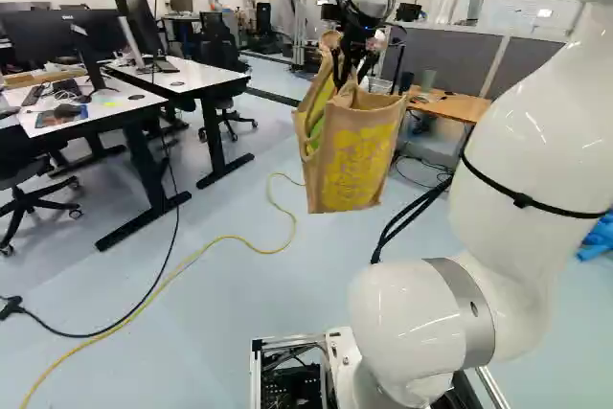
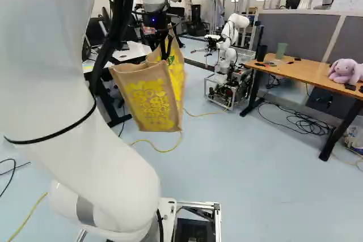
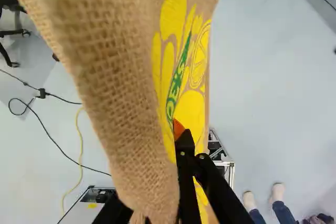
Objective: Pick up the bag on the ground and place it on the table
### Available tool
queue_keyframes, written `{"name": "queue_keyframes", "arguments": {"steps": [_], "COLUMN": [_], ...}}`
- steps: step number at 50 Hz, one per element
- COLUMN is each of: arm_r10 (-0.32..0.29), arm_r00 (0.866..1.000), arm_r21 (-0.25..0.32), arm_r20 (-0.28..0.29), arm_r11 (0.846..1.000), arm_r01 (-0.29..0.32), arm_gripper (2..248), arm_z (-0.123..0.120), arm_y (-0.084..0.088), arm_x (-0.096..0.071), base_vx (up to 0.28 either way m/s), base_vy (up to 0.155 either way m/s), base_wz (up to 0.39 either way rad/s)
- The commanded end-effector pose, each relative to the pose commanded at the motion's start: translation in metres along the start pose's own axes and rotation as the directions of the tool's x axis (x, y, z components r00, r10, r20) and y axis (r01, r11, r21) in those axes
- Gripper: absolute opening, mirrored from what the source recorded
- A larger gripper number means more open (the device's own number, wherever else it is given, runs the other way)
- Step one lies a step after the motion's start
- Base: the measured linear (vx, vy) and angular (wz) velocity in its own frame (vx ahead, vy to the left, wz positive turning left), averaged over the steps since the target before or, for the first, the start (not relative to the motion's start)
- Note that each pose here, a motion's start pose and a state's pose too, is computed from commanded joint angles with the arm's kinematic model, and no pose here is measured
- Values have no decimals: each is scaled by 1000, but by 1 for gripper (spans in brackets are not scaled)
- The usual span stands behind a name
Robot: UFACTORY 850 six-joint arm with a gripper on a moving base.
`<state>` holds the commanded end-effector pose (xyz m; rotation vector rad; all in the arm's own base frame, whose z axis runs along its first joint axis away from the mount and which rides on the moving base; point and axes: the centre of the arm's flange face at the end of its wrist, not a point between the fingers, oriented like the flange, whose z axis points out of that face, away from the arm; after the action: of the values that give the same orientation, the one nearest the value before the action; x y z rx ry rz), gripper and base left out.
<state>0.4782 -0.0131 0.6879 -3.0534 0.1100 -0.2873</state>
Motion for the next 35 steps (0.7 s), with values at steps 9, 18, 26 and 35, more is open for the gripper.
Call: {"name": "queue_keyframes", "arguments": {"steps": [9, 18, 26, 35], "arm_r10": [0, 0, 0, 0], "arm_r00": [1000, 1000, 1000, 1000], "arm_r21": [0, 0, 0, 0], "arm_r20": [0, 0, 0, 0], "arm_r11": [1000, 1000, 1000, 1000], "arm_r01": [0, 0, 0, 0], "arm_gripper": [21, 21, 21, 21], "arm_z": [0, 0, 0, 0], "arm_y": [0, 0, 0, 0], "arm_x": [0, 0, 0, 0], "base_vx": [8, 1, -1, 1], "base_vy": [-20, -16, -15, -19], "base_wz": [-102, -70, -77, -89]}}
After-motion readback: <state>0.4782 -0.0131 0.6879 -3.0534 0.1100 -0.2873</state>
